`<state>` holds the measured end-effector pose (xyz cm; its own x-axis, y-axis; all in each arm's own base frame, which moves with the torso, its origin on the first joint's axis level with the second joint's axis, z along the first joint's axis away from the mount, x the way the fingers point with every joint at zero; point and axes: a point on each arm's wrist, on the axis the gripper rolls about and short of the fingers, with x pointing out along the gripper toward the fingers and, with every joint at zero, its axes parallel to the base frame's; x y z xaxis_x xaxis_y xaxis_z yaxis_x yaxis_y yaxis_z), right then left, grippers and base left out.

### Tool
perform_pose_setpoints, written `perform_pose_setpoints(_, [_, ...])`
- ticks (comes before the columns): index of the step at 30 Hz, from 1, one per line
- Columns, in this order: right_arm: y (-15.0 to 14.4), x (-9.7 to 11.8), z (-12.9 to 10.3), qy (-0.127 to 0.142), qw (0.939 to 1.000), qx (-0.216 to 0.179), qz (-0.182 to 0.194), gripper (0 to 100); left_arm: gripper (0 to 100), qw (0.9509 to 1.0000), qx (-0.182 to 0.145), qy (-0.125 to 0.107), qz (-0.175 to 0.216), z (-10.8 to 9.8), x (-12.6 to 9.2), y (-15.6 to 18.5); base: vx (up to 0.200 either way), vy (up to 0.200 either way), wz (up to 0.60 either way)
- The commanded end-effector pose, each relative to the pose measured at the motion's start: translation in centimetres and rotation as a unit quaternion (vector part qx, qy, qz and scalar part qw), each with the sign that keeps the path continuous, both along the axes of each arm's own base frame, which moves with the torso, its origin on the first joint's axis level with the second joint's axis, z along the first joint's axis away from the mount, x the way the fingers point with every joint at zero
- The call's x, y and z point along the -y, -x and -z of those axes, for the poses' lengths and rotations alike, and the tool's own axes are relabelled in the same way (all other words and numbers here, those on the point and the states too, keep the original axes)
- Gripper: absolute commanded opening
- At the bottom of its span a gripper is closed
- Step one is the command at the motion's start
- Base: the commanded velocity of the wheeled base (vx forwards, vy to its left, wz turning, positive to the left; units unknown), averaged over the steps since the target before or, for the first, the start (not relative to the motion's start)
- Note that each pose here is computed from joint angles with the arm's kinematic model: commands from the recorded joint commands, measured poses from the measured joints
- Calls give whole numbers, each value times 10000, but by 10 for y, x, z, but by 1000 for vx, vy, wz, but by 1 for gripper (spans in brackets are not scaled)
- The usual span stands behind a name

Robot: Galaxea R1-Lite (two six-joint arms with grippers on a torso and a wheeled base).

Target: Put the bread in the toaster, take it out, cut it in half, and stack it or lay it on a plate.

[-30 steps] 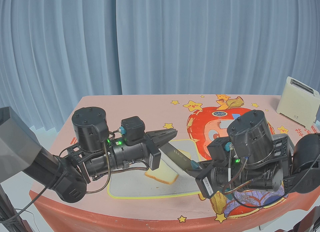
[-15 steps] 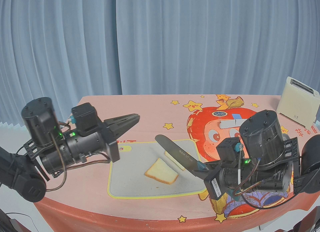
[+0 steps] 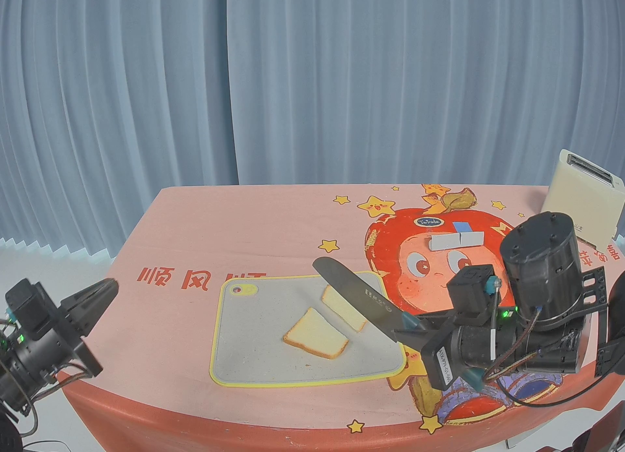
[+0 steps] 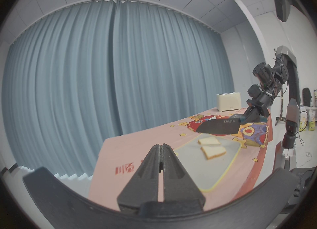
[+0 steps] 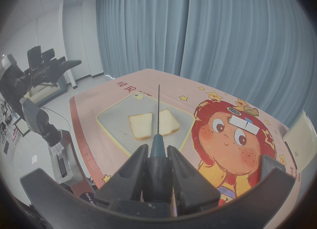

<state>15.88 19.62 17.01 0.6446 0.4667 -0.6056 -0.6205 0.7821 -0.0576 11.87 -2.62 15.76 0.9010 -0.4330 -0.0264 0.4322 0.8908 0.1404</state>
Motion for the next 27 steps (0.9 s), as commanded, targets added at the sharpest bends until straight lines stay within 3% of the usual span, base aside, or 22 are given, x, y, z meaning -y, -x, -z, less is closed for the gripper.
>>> perform_pose_setpoints(1, [10,18,-16,-285,9994,208,52,0,0,9949,347,-47,-942,35,-20,103,0,0,0])
perform_pose_setpoints(4, [17,27,-25,-455,9984,326,48,0,0,9945,165,-288,-996,71,-20,133,0,0,0])
perform_pose_setpoints(6, [20,33,-28,-508,9980,368,61,0,0,9938,189,-250,-1066,79,-20,142,0,0,0])
perform_pose_setpoints(8, [23,41,-32,-600,9973,422,80,0,0,9917,372,-127,-1224,76,-21,143,0,0,0])
perform_pose_setpoints(9, [26,44,-33,-668,9968,426,40,0,0,9882,515,-15,-1445,75,-22,142,0,0,0])
perform_pose_setpoints(12, [31,49,-32,-727,9966,390,10,0,0,9794,271,308,-1978,78,-25,142,0,0,0])
perform_pose_setpoints(14, [32,51,-30,-694,9968,387,-2,0,0,9764,43,481,-2104,82,-25,142,0,0,0])
perform_pose_setpoints(19, [33,51,-27,-684,9971,327,-6,0,0,9690,36,689,-2370,81,-27,142,0,0,0])
perform_pose_setpoints(22, [33,51,-25,-654,9974,297,15,0,0,9684,34,704,-2393,81,-27,142,0,0,0])
perform_pose_setpoints(24, [34,53,-15,-563,9981,252,72,0,0,9738,38,652,-2176,81,-26,142,0,0,0])
perform_pose_setpoints(27, [32,50,-5,-591,9978,300,78,0,0,9743,35,659,-2154,81,-26,142,0,0,0])
